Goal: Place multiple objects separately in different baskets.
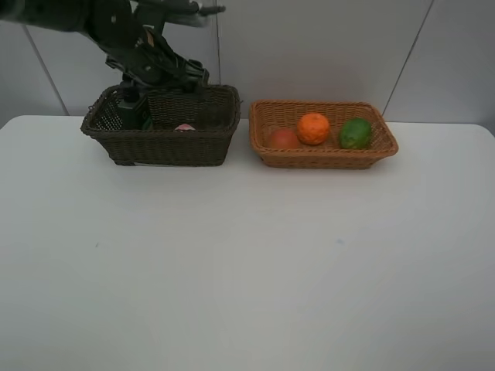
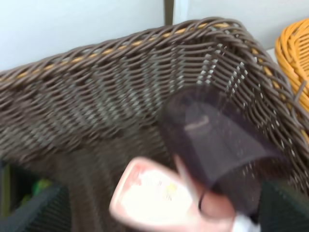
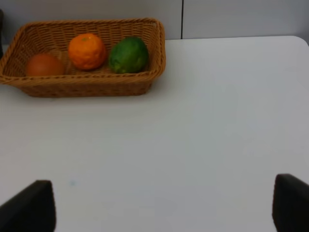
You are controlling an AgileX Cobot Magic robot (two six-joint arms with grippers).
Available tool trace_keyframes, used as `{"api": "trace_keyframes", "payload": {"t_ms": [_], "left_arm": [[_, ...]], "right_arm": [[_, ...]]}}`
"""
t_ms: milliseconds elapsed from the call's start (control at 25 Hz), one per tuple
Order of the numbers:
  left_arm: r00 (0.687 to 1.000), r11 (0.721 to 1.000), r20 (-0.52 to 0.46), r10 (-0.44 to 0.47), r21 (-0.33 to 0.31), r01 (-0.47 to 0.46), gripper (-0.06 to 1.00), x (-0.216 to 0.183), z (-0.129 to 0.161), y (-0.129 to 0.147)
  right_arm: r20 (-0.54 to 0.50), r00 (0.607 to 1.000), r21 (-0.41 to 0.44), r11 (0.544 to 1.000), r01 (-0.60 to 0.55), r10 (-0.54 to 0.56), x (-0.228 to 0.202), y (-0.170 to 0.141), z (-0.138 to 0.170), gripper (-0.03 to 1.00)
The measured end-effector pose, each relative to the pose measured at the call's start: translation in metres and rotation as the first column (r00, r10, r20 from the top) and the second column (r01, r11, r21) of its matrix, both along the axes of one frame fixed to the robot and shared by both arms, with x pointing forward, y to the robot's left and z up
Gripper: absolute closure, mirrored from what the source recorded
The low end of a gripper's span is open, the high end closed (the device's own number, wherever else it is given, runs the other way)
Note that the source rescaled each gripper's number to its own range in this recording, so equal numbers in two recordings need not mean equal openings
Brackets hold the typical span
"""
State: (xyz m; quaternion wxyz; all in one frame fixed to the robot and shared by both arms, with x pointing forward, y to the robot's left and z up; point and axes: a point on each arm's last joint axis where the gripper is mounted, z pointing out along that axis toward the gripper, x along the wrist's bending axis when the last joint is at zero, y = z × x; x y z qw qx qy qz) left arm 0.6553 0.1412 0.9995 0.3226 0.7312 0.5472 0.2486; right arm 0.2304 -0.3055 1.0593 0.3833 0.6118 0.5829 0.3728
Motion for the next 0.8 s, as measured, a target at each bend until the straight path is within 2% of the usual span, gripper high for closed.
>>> {"api": "trace_keyframes", "payload": {"t_ms": [240,400,520,640,800], "left_arm": [[0.987,0.996,-0.136,0.080,0.041,-0.075,-0.05,-0.039,0.067,0.045],[0.968,0.992,-0.219,0.124,0.029,-0.120,-0.05,-0.075,0.098,0.088],[0.952,0.980,-0.235,0.197,0.028,-0.196,-0.05,-0.109,0.109,0.123],[0.938,0.961,-0.209,0.275,0.025,-0.276,-0.05,-0.152,0.118,0.152],[0.943,0.958,-0.171,0.287,0.030,-0.286,-0.05,-0.220,0.119,0.162]], "right_arm": [[0.000,1.000,0.000,1.000,0.000,0.000,0.000,0.000,0.000,0.01],[0.000,1.000,0.000,1.000,0.000,0.000,0.000,0.000,0.000,0.01],[0.000,1.000,0.000,1.000,0.000,0.000,0.000,0.000,0.000,0.01],[0.000,1.000,0.000,1.000,0.000,0.000,0.000,0.000,0.000,0.01],[0.000,1.000,0.000,1.000,0.000,0.000,0.000,0.000,0.000,0.01]]}}
